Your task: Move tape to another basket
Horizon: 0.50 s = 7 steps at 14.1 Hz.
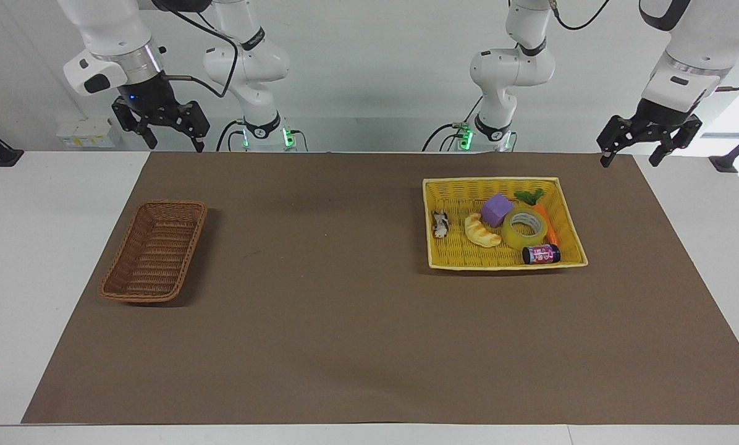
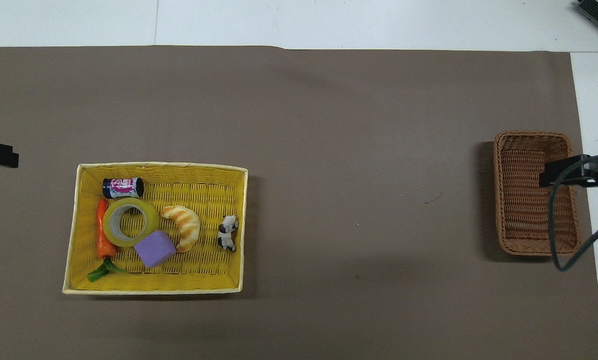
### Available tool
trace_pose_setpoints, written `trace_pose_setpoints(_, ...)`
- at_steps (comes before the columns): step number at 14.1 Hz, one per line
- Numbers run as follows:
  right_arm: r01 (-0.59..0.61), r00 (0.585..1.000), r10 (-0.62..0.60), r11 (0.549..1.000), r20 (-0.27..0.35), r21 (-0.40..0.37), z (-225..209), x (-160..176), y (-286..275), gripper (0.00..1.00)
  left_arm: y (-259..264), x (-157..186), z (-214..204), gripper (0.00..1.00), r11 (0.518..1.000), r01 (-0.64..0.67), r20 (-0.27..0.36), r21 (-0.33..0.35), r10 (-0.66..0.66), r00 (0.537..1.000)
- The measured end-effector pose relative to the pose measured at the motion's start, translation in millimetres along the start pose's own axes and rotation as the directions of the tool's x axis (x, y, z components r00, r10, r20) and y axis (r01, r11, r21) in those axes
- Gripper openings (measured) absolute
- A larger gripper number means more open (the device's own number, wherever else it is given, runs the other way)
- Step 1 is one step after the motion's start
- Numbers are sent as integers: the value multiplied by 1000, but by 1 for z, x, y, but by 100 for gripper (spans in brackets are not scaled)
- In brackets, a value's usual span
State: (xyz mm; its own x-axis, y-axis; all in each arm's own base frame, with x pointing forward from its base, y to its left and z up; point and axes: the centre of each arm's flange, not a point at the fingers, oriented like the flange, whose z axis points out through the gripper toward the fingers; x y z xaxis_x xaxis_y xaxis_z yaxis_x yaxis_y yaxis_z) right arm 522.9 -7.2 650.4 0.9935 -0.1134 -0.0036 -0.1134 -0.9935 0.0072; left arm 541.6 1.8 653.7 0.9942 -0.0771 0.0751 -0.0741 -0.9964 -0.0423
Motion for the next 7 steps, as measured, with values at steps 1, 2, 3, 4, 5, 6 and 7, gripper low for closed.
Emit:
trace_pose_setpoints(1, -1, 1000, 1, 1000, 0, 0, 0, 0, 0, 100, 0, 0, 0, 100, 1000, 0, 2, 0, 0, 1000)
trace_pose_setpoints(2, -2, 1000, 2, 1000, 0, 0, 0, 0, 1, 100, -1, -1, 1, 100, 1000, 1, 5, 0, -1, 1000)
trace_pose_setpoints(3, -4, 1000, 4, 1000, 0, 0, 0, 0, 2, 100, -1, -1, 1, 100, 1000, 2, 5, 0, -2, 1000)
trace_pose_setpoints(4, -4, 1000, 4, 1000, 0, 0, 0, 0, 2, 100, -2, -1, 0, 100, 1000, 3, 5, 0, -3, 1000)
trace_pose_setpoints(5, -4, 1000, 4, 1000, 0, 0, 0, 0, 2, 100, -2, -1, 0, 100, 1000, 4, 5, 0, -4, 1000)
trace_pose_setpoints(6, -3, 1000, 3, 1000, 0, 0, 0, 0, 2, 100, -2, -1, 0, 100, 1000, 4, 4, 0, -4, 1000)
trace_pose_setpoints(7, -3, 1000, 3, 1000, 0, 0, 0, 0, 2, 100, -2, -2, 0, 100, 1000, 4, 4, 0, -4, 1000)
